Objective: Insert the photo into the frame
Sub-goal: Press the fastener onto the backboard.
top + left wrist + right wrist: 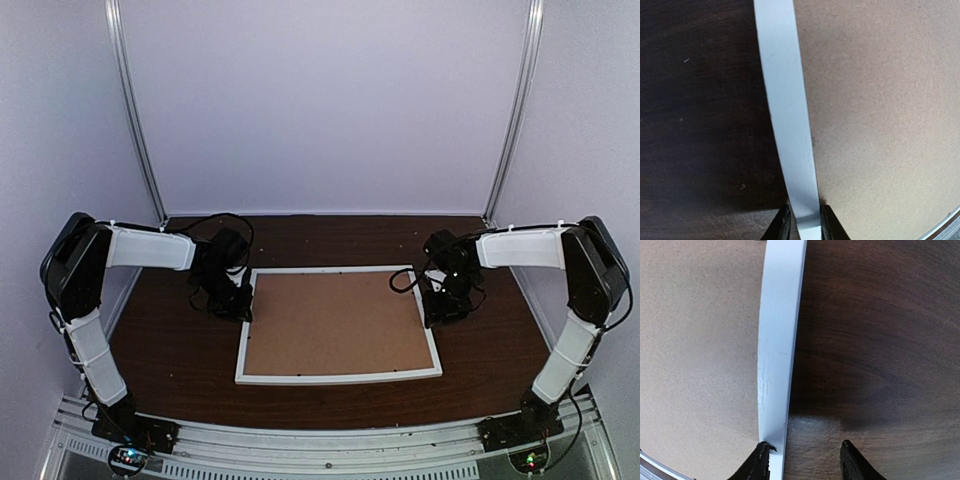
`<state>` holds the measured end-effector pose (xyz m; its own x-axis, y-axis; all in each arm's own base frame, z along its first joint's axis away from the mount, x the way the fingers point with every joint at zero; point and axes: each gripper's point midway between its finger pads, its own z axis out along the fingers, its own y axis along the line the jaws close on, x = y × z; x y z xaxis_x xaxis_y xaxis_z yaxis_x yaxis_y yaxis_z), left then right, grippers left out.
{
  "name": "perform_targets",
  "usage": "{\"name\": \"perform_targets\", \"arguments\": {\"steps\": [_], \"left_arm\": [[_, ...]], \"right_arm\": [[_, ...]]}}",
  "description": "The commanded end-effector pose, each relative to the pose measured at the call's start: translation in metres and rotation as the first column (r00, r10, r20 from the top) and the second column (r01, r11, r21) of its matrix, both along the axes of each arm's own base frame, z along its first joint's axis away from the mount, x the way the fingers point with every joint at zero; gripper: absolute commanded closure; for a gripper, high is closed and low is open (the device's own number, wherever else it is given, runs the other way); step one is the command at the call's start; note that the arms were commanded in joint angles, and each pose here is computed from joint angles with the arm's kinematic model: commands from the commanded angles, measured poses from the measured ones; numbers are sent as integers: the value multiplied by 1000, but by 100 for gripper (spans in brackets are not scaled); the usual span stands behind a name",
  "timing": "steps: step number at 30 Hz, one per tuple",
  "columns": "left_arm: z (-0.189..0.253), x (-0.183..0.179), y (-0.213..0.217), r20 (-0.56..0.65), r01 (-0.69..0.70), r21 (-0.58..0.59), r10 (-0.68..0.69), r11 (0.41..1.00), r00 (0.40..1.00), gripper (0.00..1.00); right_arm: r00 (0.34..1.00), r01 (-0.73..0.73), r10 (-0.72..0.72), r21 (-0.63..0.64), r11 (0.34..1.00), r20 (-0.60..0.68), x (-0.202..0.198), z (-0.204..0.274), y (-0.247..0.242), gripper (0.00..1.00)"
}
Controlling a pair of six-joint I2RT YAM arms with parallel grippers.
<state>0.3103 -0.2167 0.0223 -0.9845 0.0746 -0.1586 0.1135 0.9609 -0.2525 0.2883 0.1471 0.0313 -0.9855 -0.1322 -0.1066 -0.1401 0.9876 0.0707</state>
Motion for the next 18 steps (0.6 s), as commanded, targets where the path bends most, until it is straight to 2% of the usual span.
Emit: {"name": "perform_targets", "arguments": {"steps": [1,18], "left_arm": [[-1,8,-1,40,5,3,-5,1000,999,77],[-3,8,-2,36,4,4,-5,1000,999,77]], "right_arm": [[1000,4,-4,-2,1000,-14,-2,-11,1,53],[1000,-7,8,27,1000,-17,-10,-13,20,53]]}}
